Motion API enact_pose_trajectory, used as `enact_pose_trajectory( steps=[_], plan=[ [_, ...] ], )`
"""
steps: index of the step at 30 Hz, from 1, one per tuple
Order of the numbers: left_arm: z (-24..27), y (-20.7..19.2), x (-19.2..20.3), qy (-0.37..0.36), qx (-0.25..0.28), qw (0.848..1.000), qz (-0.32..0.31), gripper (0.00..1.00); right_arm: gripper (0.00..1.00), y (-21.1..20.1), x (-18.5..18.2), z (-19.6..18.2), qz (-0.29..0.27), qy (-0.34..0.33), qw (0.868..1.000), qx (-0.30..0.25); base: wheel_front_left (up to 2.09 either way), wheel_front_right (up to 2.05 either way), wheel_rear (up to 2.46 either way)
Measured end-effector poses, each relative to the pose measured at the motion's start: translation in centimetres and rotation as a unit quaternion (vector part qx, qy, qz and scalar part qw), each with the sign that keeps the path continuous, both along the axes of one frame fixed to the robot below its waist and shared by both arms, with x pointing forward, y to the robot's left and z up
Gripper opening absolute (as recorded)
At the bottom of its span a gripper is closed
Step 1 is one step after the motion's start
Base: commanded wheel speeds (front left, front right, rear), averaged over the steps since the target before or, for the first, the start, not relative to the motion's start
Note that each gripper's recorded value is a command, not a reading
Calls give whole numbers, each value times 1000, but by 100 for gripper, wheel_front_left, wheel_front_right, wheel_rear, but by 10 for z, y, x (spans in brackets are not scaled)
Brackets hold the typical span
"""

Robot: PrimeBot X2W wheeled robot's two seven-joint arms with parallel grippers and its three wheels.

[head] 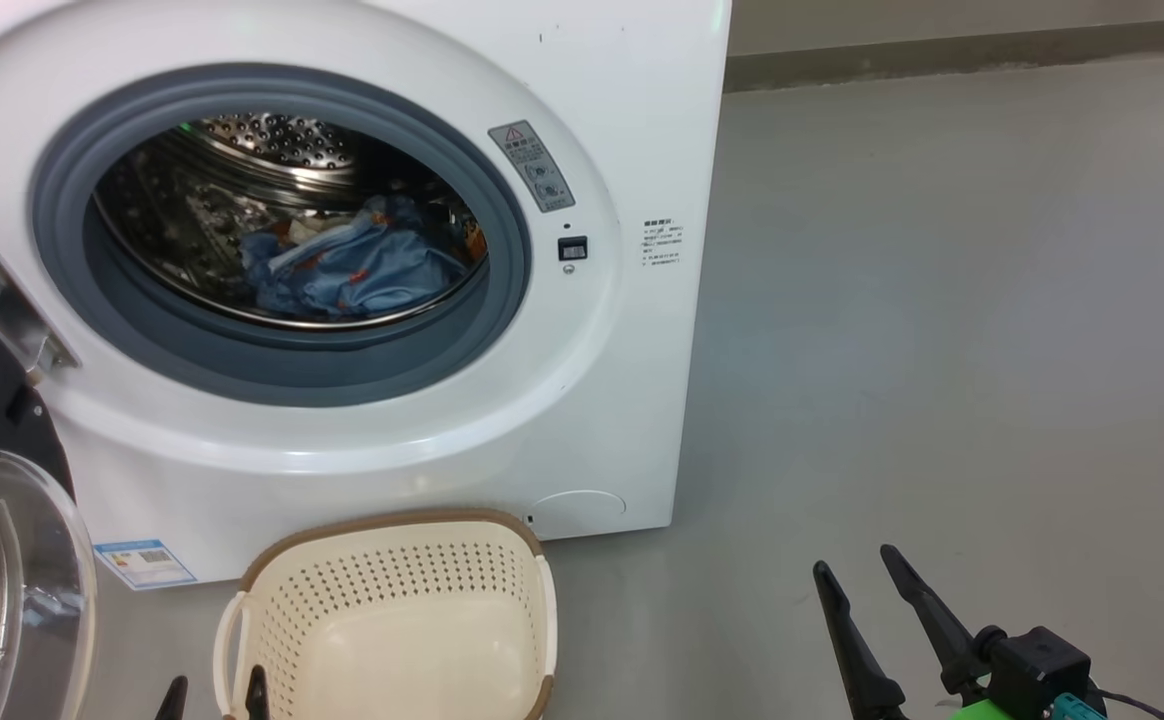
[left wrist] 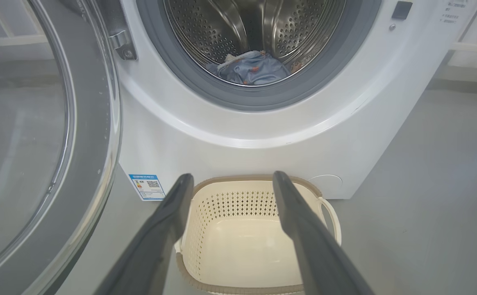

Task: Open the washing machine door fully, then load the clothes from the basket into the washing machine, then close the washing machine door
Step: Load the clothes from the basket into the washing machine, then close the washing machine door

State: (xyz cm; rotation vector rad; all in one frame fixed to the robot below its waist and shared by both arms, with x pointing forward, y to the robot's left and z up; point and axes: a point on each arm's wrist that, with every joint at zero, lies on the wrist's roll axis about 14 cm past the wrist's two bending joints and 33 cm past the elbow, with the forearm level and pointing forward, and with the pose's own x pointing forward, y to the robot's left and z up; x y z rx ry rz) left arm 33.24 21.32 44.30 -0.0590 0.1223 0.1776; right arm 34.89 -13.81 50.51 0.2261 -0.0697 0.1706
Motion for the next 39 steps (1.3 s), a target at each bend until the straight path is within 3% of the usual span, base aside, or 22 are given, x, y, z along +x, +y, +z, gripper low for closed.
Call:
enact_pose_trajectory(
  steps=[39],
  plan=[
    [12,-1,-11,-21,-6,1000,-9,100,100,-16,-5,3,-22,-6,1000,-10,0,0,0]
  ],
)
